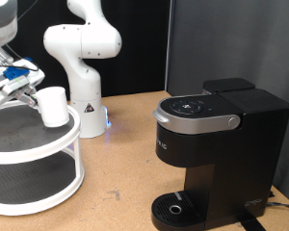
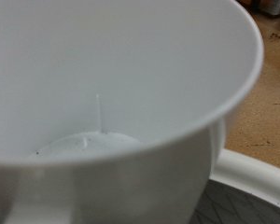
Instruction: Make a cup of coffee with the keurig machine
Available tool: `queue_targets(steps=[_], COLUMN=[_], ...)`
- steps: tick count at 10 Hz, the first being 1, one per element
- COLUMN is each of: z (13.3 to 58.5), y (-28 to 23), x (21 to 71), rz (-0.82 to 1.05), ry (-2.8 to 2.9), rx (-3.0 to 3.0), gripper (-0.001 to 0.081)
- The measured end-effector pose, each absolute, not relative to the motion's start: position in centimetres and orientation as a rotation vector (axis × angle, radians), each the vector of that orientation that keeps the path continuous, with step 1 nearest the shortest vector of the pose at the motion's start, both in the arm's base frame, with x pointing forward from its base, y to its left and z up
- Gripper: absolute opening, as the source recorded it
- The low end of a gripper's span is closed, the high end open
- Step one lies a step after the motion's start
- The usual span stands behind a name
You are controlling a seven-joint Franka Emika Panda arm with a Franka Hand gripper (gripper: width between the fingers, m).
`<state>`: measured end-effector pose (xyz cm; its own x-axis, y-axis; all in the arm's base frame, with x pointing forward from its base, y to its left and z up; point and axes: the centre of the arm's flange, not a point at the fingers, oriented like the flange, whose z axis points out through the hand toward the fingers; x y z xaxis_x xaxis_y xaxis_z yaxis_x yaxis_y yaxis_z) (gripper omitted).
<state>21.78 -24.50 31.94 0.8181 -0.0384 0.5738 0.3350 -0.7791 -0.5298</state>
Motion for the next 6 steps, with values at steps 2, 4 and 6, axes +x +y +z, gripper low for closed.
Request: queue_targets(steps=[2, 4, 6], z=[33.0, 33.8, 34.7], y=[-23.9, -22.8, -21.7], x=[22.8, 24.2, 25.9], rz=[-0.734, -0.661, -0.653], ry=[-0.139, -0.093, -0.083], rx=[-2.367, -2.392, -2.416], gripper=[0.0073, 0.0073, 0.0073])
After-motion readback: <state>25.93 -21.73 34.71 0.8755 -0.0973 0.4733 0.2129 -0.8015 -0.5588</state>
